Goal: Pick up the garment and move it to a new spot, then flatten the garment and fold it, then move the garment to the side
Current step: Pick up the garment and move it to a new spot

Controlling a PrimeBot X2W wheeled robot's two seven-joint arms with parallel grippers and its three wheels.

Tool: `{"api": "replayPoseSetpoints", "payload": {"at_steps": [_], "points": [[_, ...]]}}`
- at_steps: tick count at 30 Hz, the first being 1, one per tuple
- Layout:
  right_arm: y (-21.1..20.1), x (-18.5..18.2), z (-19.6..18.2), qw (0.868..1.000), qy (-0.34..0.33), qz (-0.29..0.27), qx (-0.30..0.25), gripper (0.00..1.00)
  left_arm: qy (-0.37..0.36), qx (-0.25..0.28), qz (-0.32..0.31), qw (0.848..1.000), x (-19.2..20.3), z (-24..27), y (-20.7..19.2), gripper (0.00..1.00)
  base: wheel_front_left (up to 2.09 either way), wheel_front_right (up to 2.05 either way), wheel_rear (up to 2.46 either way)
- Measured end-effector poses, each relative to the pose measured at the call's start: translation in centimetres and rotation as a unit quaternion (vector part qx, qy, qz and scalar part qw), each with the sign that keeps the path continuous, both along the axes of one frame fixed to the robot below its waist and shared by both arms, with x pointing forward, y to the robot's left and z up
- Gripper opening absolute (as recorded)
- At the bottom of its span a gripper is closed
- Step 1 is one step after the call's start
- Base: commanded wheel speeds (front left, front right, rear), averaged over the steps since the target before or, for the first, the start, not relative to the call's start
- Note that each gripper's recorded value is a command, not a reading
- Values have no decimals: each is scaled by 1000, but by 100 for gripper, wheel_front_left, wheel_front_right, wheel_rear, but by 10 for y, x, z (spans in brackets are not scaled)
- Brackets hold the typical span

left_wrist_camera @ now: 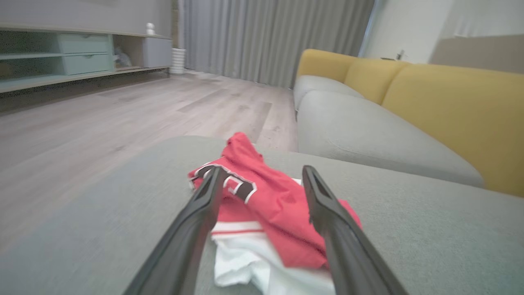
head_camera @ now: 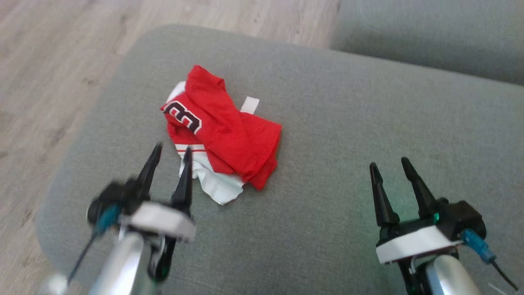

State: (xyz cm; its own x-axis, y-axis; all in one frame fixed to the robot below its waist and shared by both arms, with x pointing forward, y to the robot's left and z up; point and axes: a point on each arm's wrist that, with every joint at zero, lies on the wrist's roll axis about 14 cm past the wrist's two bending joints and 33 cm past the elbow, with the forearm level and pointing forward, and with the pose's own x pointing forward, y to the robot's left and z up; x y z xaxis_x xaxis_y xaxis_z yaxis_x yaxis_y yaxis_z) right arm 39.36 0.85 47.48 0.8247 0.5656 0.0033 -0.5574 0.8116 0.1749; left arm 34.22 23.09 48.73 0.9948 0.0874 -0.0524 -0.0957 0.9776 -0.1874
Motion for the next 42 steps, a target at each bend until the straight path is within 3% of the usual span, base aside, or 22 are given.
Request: {"api": "replayPoseSetpoints", "payload": {"at_steps": [4, 10, 17, 25, 26, 27, 33, 37, 42], "points": [[-6, 16, -5, 1000, -2, -13, -5, 100, 43, 39, -84, 995, 47, 7, -26, 100, 0, 0, 0], [-21, 40, -9, 999, -3, -42, 0, 100, 174, 67, -204, 961, 68, -36, -70, 100, 0, 0, 0], [-41, 47, -24, 998, 13, -69, -4, 100, 287, 81, -255, 920, 68, -82, -82, 100, 0, 0, 0], [-55, 47, -29, 996, 19, -87, -8, 100, 351, 81, -282, 889, 59, -109, -89, 100, 0, 0, 0], [-56, 48, -28, 996, 18, -89, -8, 100, 354, 83, -285, 887, 59, -110, -89, 26, 0, 0, 0], [-57, 48, -27, 996, 17, -90, -8, 100, 352, 82, -285, 888, 61, -109, -89, 0, 0, 0, 0], [-62, 48, -13, 995, 1, -98, -4, 100, 281, 85, -282, 913, 76, -85, -93, 0, 0, 0, 0], [-67, 45, -1, 994, -12, -105, 0, 100, 176, 91, -267, 943, 98, -41, -98, 0, 0, 0, 0], [-80, 42, 18, 992, -33, -124, 9, 100, 23, 111, -273, 955, 118, 34, -118, 0, 0, 0, 0]]}}
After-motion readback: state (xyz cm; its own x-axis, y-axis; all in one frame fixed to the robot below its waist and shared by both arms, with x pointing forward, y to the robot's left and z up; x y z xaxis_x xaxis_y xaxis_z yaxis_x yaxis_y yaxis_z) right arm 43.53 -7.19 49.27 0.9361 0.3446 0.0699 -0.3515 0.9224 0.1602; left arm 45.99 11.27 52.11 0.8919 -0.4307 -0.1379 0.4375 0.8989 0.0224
